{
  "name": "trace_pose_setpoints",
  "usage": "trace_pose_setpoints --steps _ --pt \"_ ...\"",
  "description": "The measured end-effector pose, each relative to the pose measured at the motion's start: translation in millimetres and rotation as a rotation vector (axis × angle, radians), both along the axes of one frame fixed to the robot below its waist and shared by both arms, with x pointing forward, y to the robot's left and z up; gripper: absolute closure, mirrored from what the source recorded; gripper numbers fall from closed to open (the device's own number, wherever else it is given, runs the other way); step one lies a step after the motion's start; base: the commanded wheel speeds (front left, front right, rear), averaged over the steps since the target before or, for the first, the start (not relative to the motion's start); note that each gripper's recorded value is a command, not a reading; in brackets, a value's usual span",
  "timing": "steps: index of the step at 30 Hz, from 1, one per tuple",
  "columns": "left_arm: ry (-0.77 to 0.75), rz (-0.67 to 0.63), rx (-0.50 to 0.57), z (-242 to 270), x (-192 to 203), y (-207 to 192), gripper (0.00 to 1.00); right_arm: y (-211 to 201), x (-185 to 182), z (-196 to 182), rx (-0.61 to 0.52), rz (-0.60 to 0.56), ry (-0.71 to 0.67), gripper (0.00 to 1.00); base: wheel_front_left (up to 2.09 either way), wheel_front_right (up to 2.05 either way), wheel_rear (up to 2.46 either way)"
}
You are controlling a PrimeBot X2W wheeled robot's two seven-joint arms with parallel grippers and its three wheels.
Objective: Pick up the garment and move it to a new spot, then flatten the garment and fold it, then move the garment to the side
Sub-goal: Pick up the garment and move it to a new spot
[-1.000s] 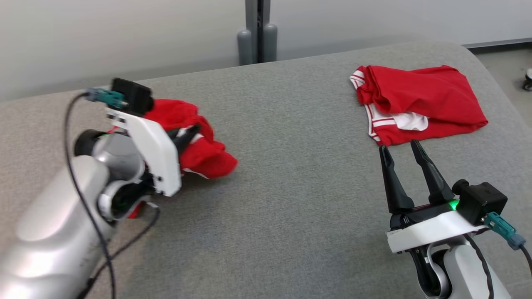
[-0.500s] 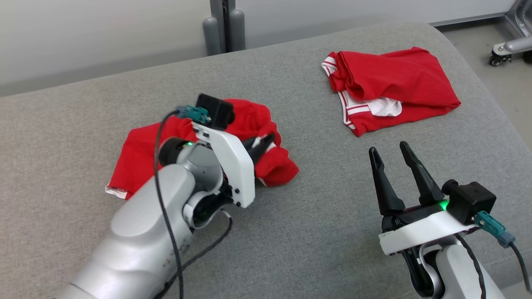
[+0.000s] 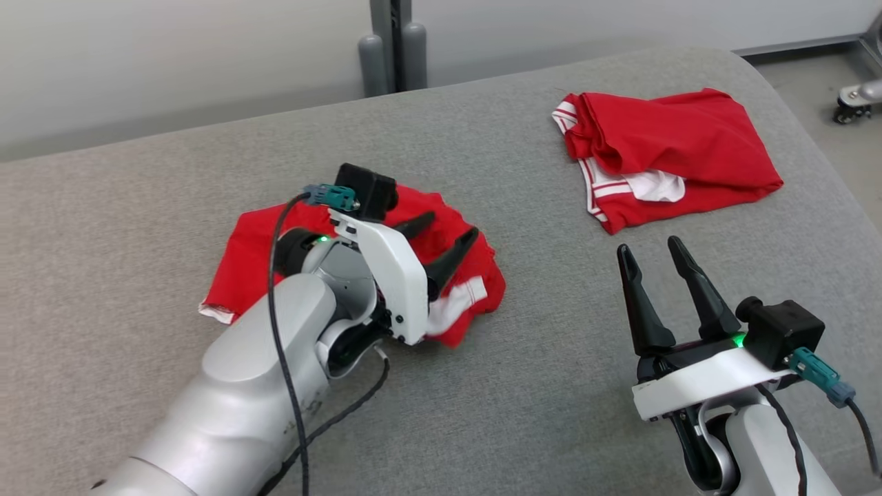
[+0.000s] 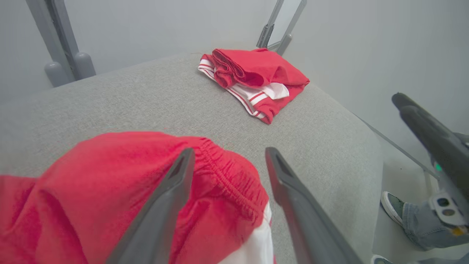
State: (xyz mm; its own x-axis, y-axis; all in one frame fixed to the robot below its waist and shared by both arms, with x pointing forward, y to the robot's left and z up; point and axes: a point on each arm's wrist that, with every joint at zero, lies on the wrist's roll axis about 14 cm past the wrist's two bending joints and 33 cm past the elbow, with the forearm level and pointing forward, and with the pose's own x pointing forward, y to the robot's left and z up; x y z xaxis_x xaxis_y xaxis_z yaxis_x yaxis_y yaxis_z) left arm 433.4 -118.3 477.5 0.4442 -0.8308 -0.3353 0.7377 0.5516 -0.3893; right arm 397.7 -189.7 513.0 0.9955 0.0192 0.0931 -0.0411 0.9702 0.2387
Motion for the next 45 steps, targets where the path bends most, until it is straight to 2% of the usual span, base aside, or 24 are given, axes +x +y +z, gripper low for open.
trace_pose_setpoints --steps 9,16,20,28,34,45 --pt "-0.206 0.171 -0.082 49.7 39.3 64.8 0.00 8.6 4.8 6.1 -0.008 0.033 -0.022 0.00 0.00 0.00 0.00" --pt "-0.353 0.363 -0.090 65.0 46.2 133.7 0.00 25.2 7.1 5.8 -0.002 0.081 -0.025 0.00 0.00 0.00 0.00" --pt "-0.445 0.488 -0.112 74.2 38.6 176.5 0.00 33.4 6.7 3.5 0.001 0.105 -0.020 0.00 0.00 0.00 0.00" --pt "-0.508 0.657 -0.061 66.5 16.8 234.9 0.00 37.1 4.9 1.5 -0.006 0.123 -0.016 0.00 0.00 0.00 0.00" --pt "-0.540 0.763 -0.071 69.1 -6.0 256.2 0.00 37.5 3.6 2.3 -0.003 0.125 -0.019 0.00 0.00 0.00 0.00" --pt "-0.497 0.940 -0.043 43.5 -42.2 296.5 0.00 32.3 -3.4 10.3 0.022 0.098 -0.046 0.00 0.00 0.00 0.00"
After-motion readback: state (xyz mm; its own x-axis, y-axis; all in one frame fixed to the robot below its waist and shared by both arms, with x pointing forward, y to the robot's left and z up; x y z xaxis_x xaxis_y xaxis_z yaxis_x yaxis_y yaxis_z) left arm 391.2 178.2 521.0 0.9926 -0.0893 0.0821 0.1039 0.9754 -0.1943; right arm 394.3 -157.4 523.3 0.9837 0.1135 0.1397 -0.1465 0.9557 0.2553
